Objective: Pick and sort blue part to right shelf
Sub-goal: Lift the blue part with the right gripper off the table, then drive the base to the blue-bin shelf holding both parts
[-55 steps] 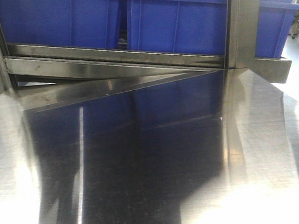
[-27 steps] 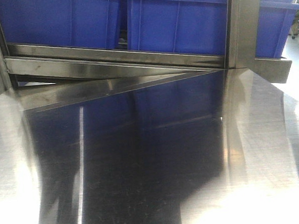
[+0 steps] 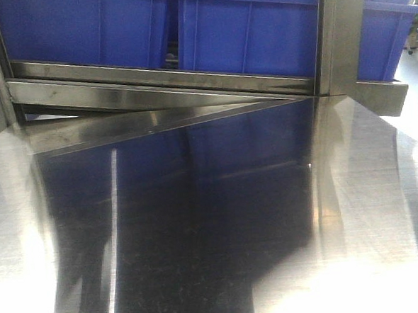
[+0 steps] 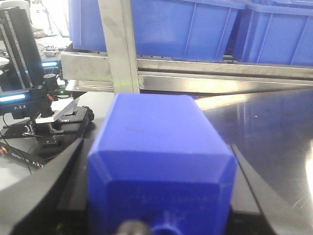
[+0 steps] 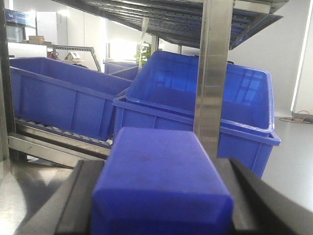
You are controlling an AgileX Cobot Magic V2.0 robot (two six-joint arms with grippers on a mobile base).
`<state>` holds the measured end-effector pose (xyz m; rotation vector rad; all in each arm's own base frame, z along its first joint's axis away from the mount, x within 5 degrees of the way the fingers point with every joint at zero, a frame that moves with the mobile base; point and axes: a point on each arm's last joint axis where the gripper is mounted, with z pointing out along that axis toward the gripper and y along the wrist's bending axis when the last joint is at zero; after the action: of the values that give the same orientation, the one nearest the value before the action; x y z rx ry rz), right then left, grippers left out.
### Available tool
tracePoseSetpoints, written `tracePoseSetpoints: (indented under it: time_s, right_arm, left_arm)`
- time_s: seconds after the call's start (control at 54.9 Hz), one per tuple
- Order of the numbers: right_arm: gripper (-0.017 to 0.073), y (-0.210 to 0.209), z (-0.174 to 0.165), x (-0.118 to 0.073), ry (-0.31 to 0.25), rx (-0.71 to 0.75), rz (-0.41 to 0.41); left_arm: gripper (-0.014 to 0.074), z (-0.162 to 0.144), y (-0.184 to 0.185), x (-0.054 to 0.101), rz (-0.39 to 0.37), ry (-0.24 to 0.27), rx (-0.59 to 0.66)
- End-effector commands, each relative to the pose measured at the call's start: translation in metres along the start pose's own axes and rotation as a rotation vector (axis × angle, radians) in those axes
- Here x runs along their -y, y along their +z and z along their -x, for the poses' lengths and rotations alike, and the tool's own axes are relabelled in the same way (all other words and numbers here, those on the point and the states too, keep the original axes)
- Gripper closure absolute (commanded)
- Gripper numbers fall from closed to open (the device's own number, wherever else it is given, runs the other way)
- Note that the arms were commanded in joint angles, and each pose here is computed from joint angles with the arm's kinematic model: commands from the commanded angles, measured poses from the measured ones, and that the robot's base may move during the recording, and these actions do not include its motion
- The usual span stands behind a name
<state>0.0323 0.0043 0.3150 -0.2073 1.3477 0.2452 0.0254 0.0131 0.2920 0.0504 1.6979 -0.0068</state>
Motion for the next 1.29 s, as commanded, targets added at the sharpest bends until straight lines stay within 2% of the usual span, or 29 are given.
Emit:
tracePoseSetpoints:
  time_s: [0.0,1.274]
  right_arm:
    - [0.0354,-0.0005,0.0149,-0.0023,-0.029,0.087,0.025]
    - [0.0354,0.0003,0.0140,-0.0024,-0.030,0.082,0.026]
  left_arm:
    - [0.0314,0.0155,-0.0025,0.0012,-0.018,0.000,0.099]
    - [0.0314,0.0156,-0.0017,0.0013,-0.019,0.001,0.095]
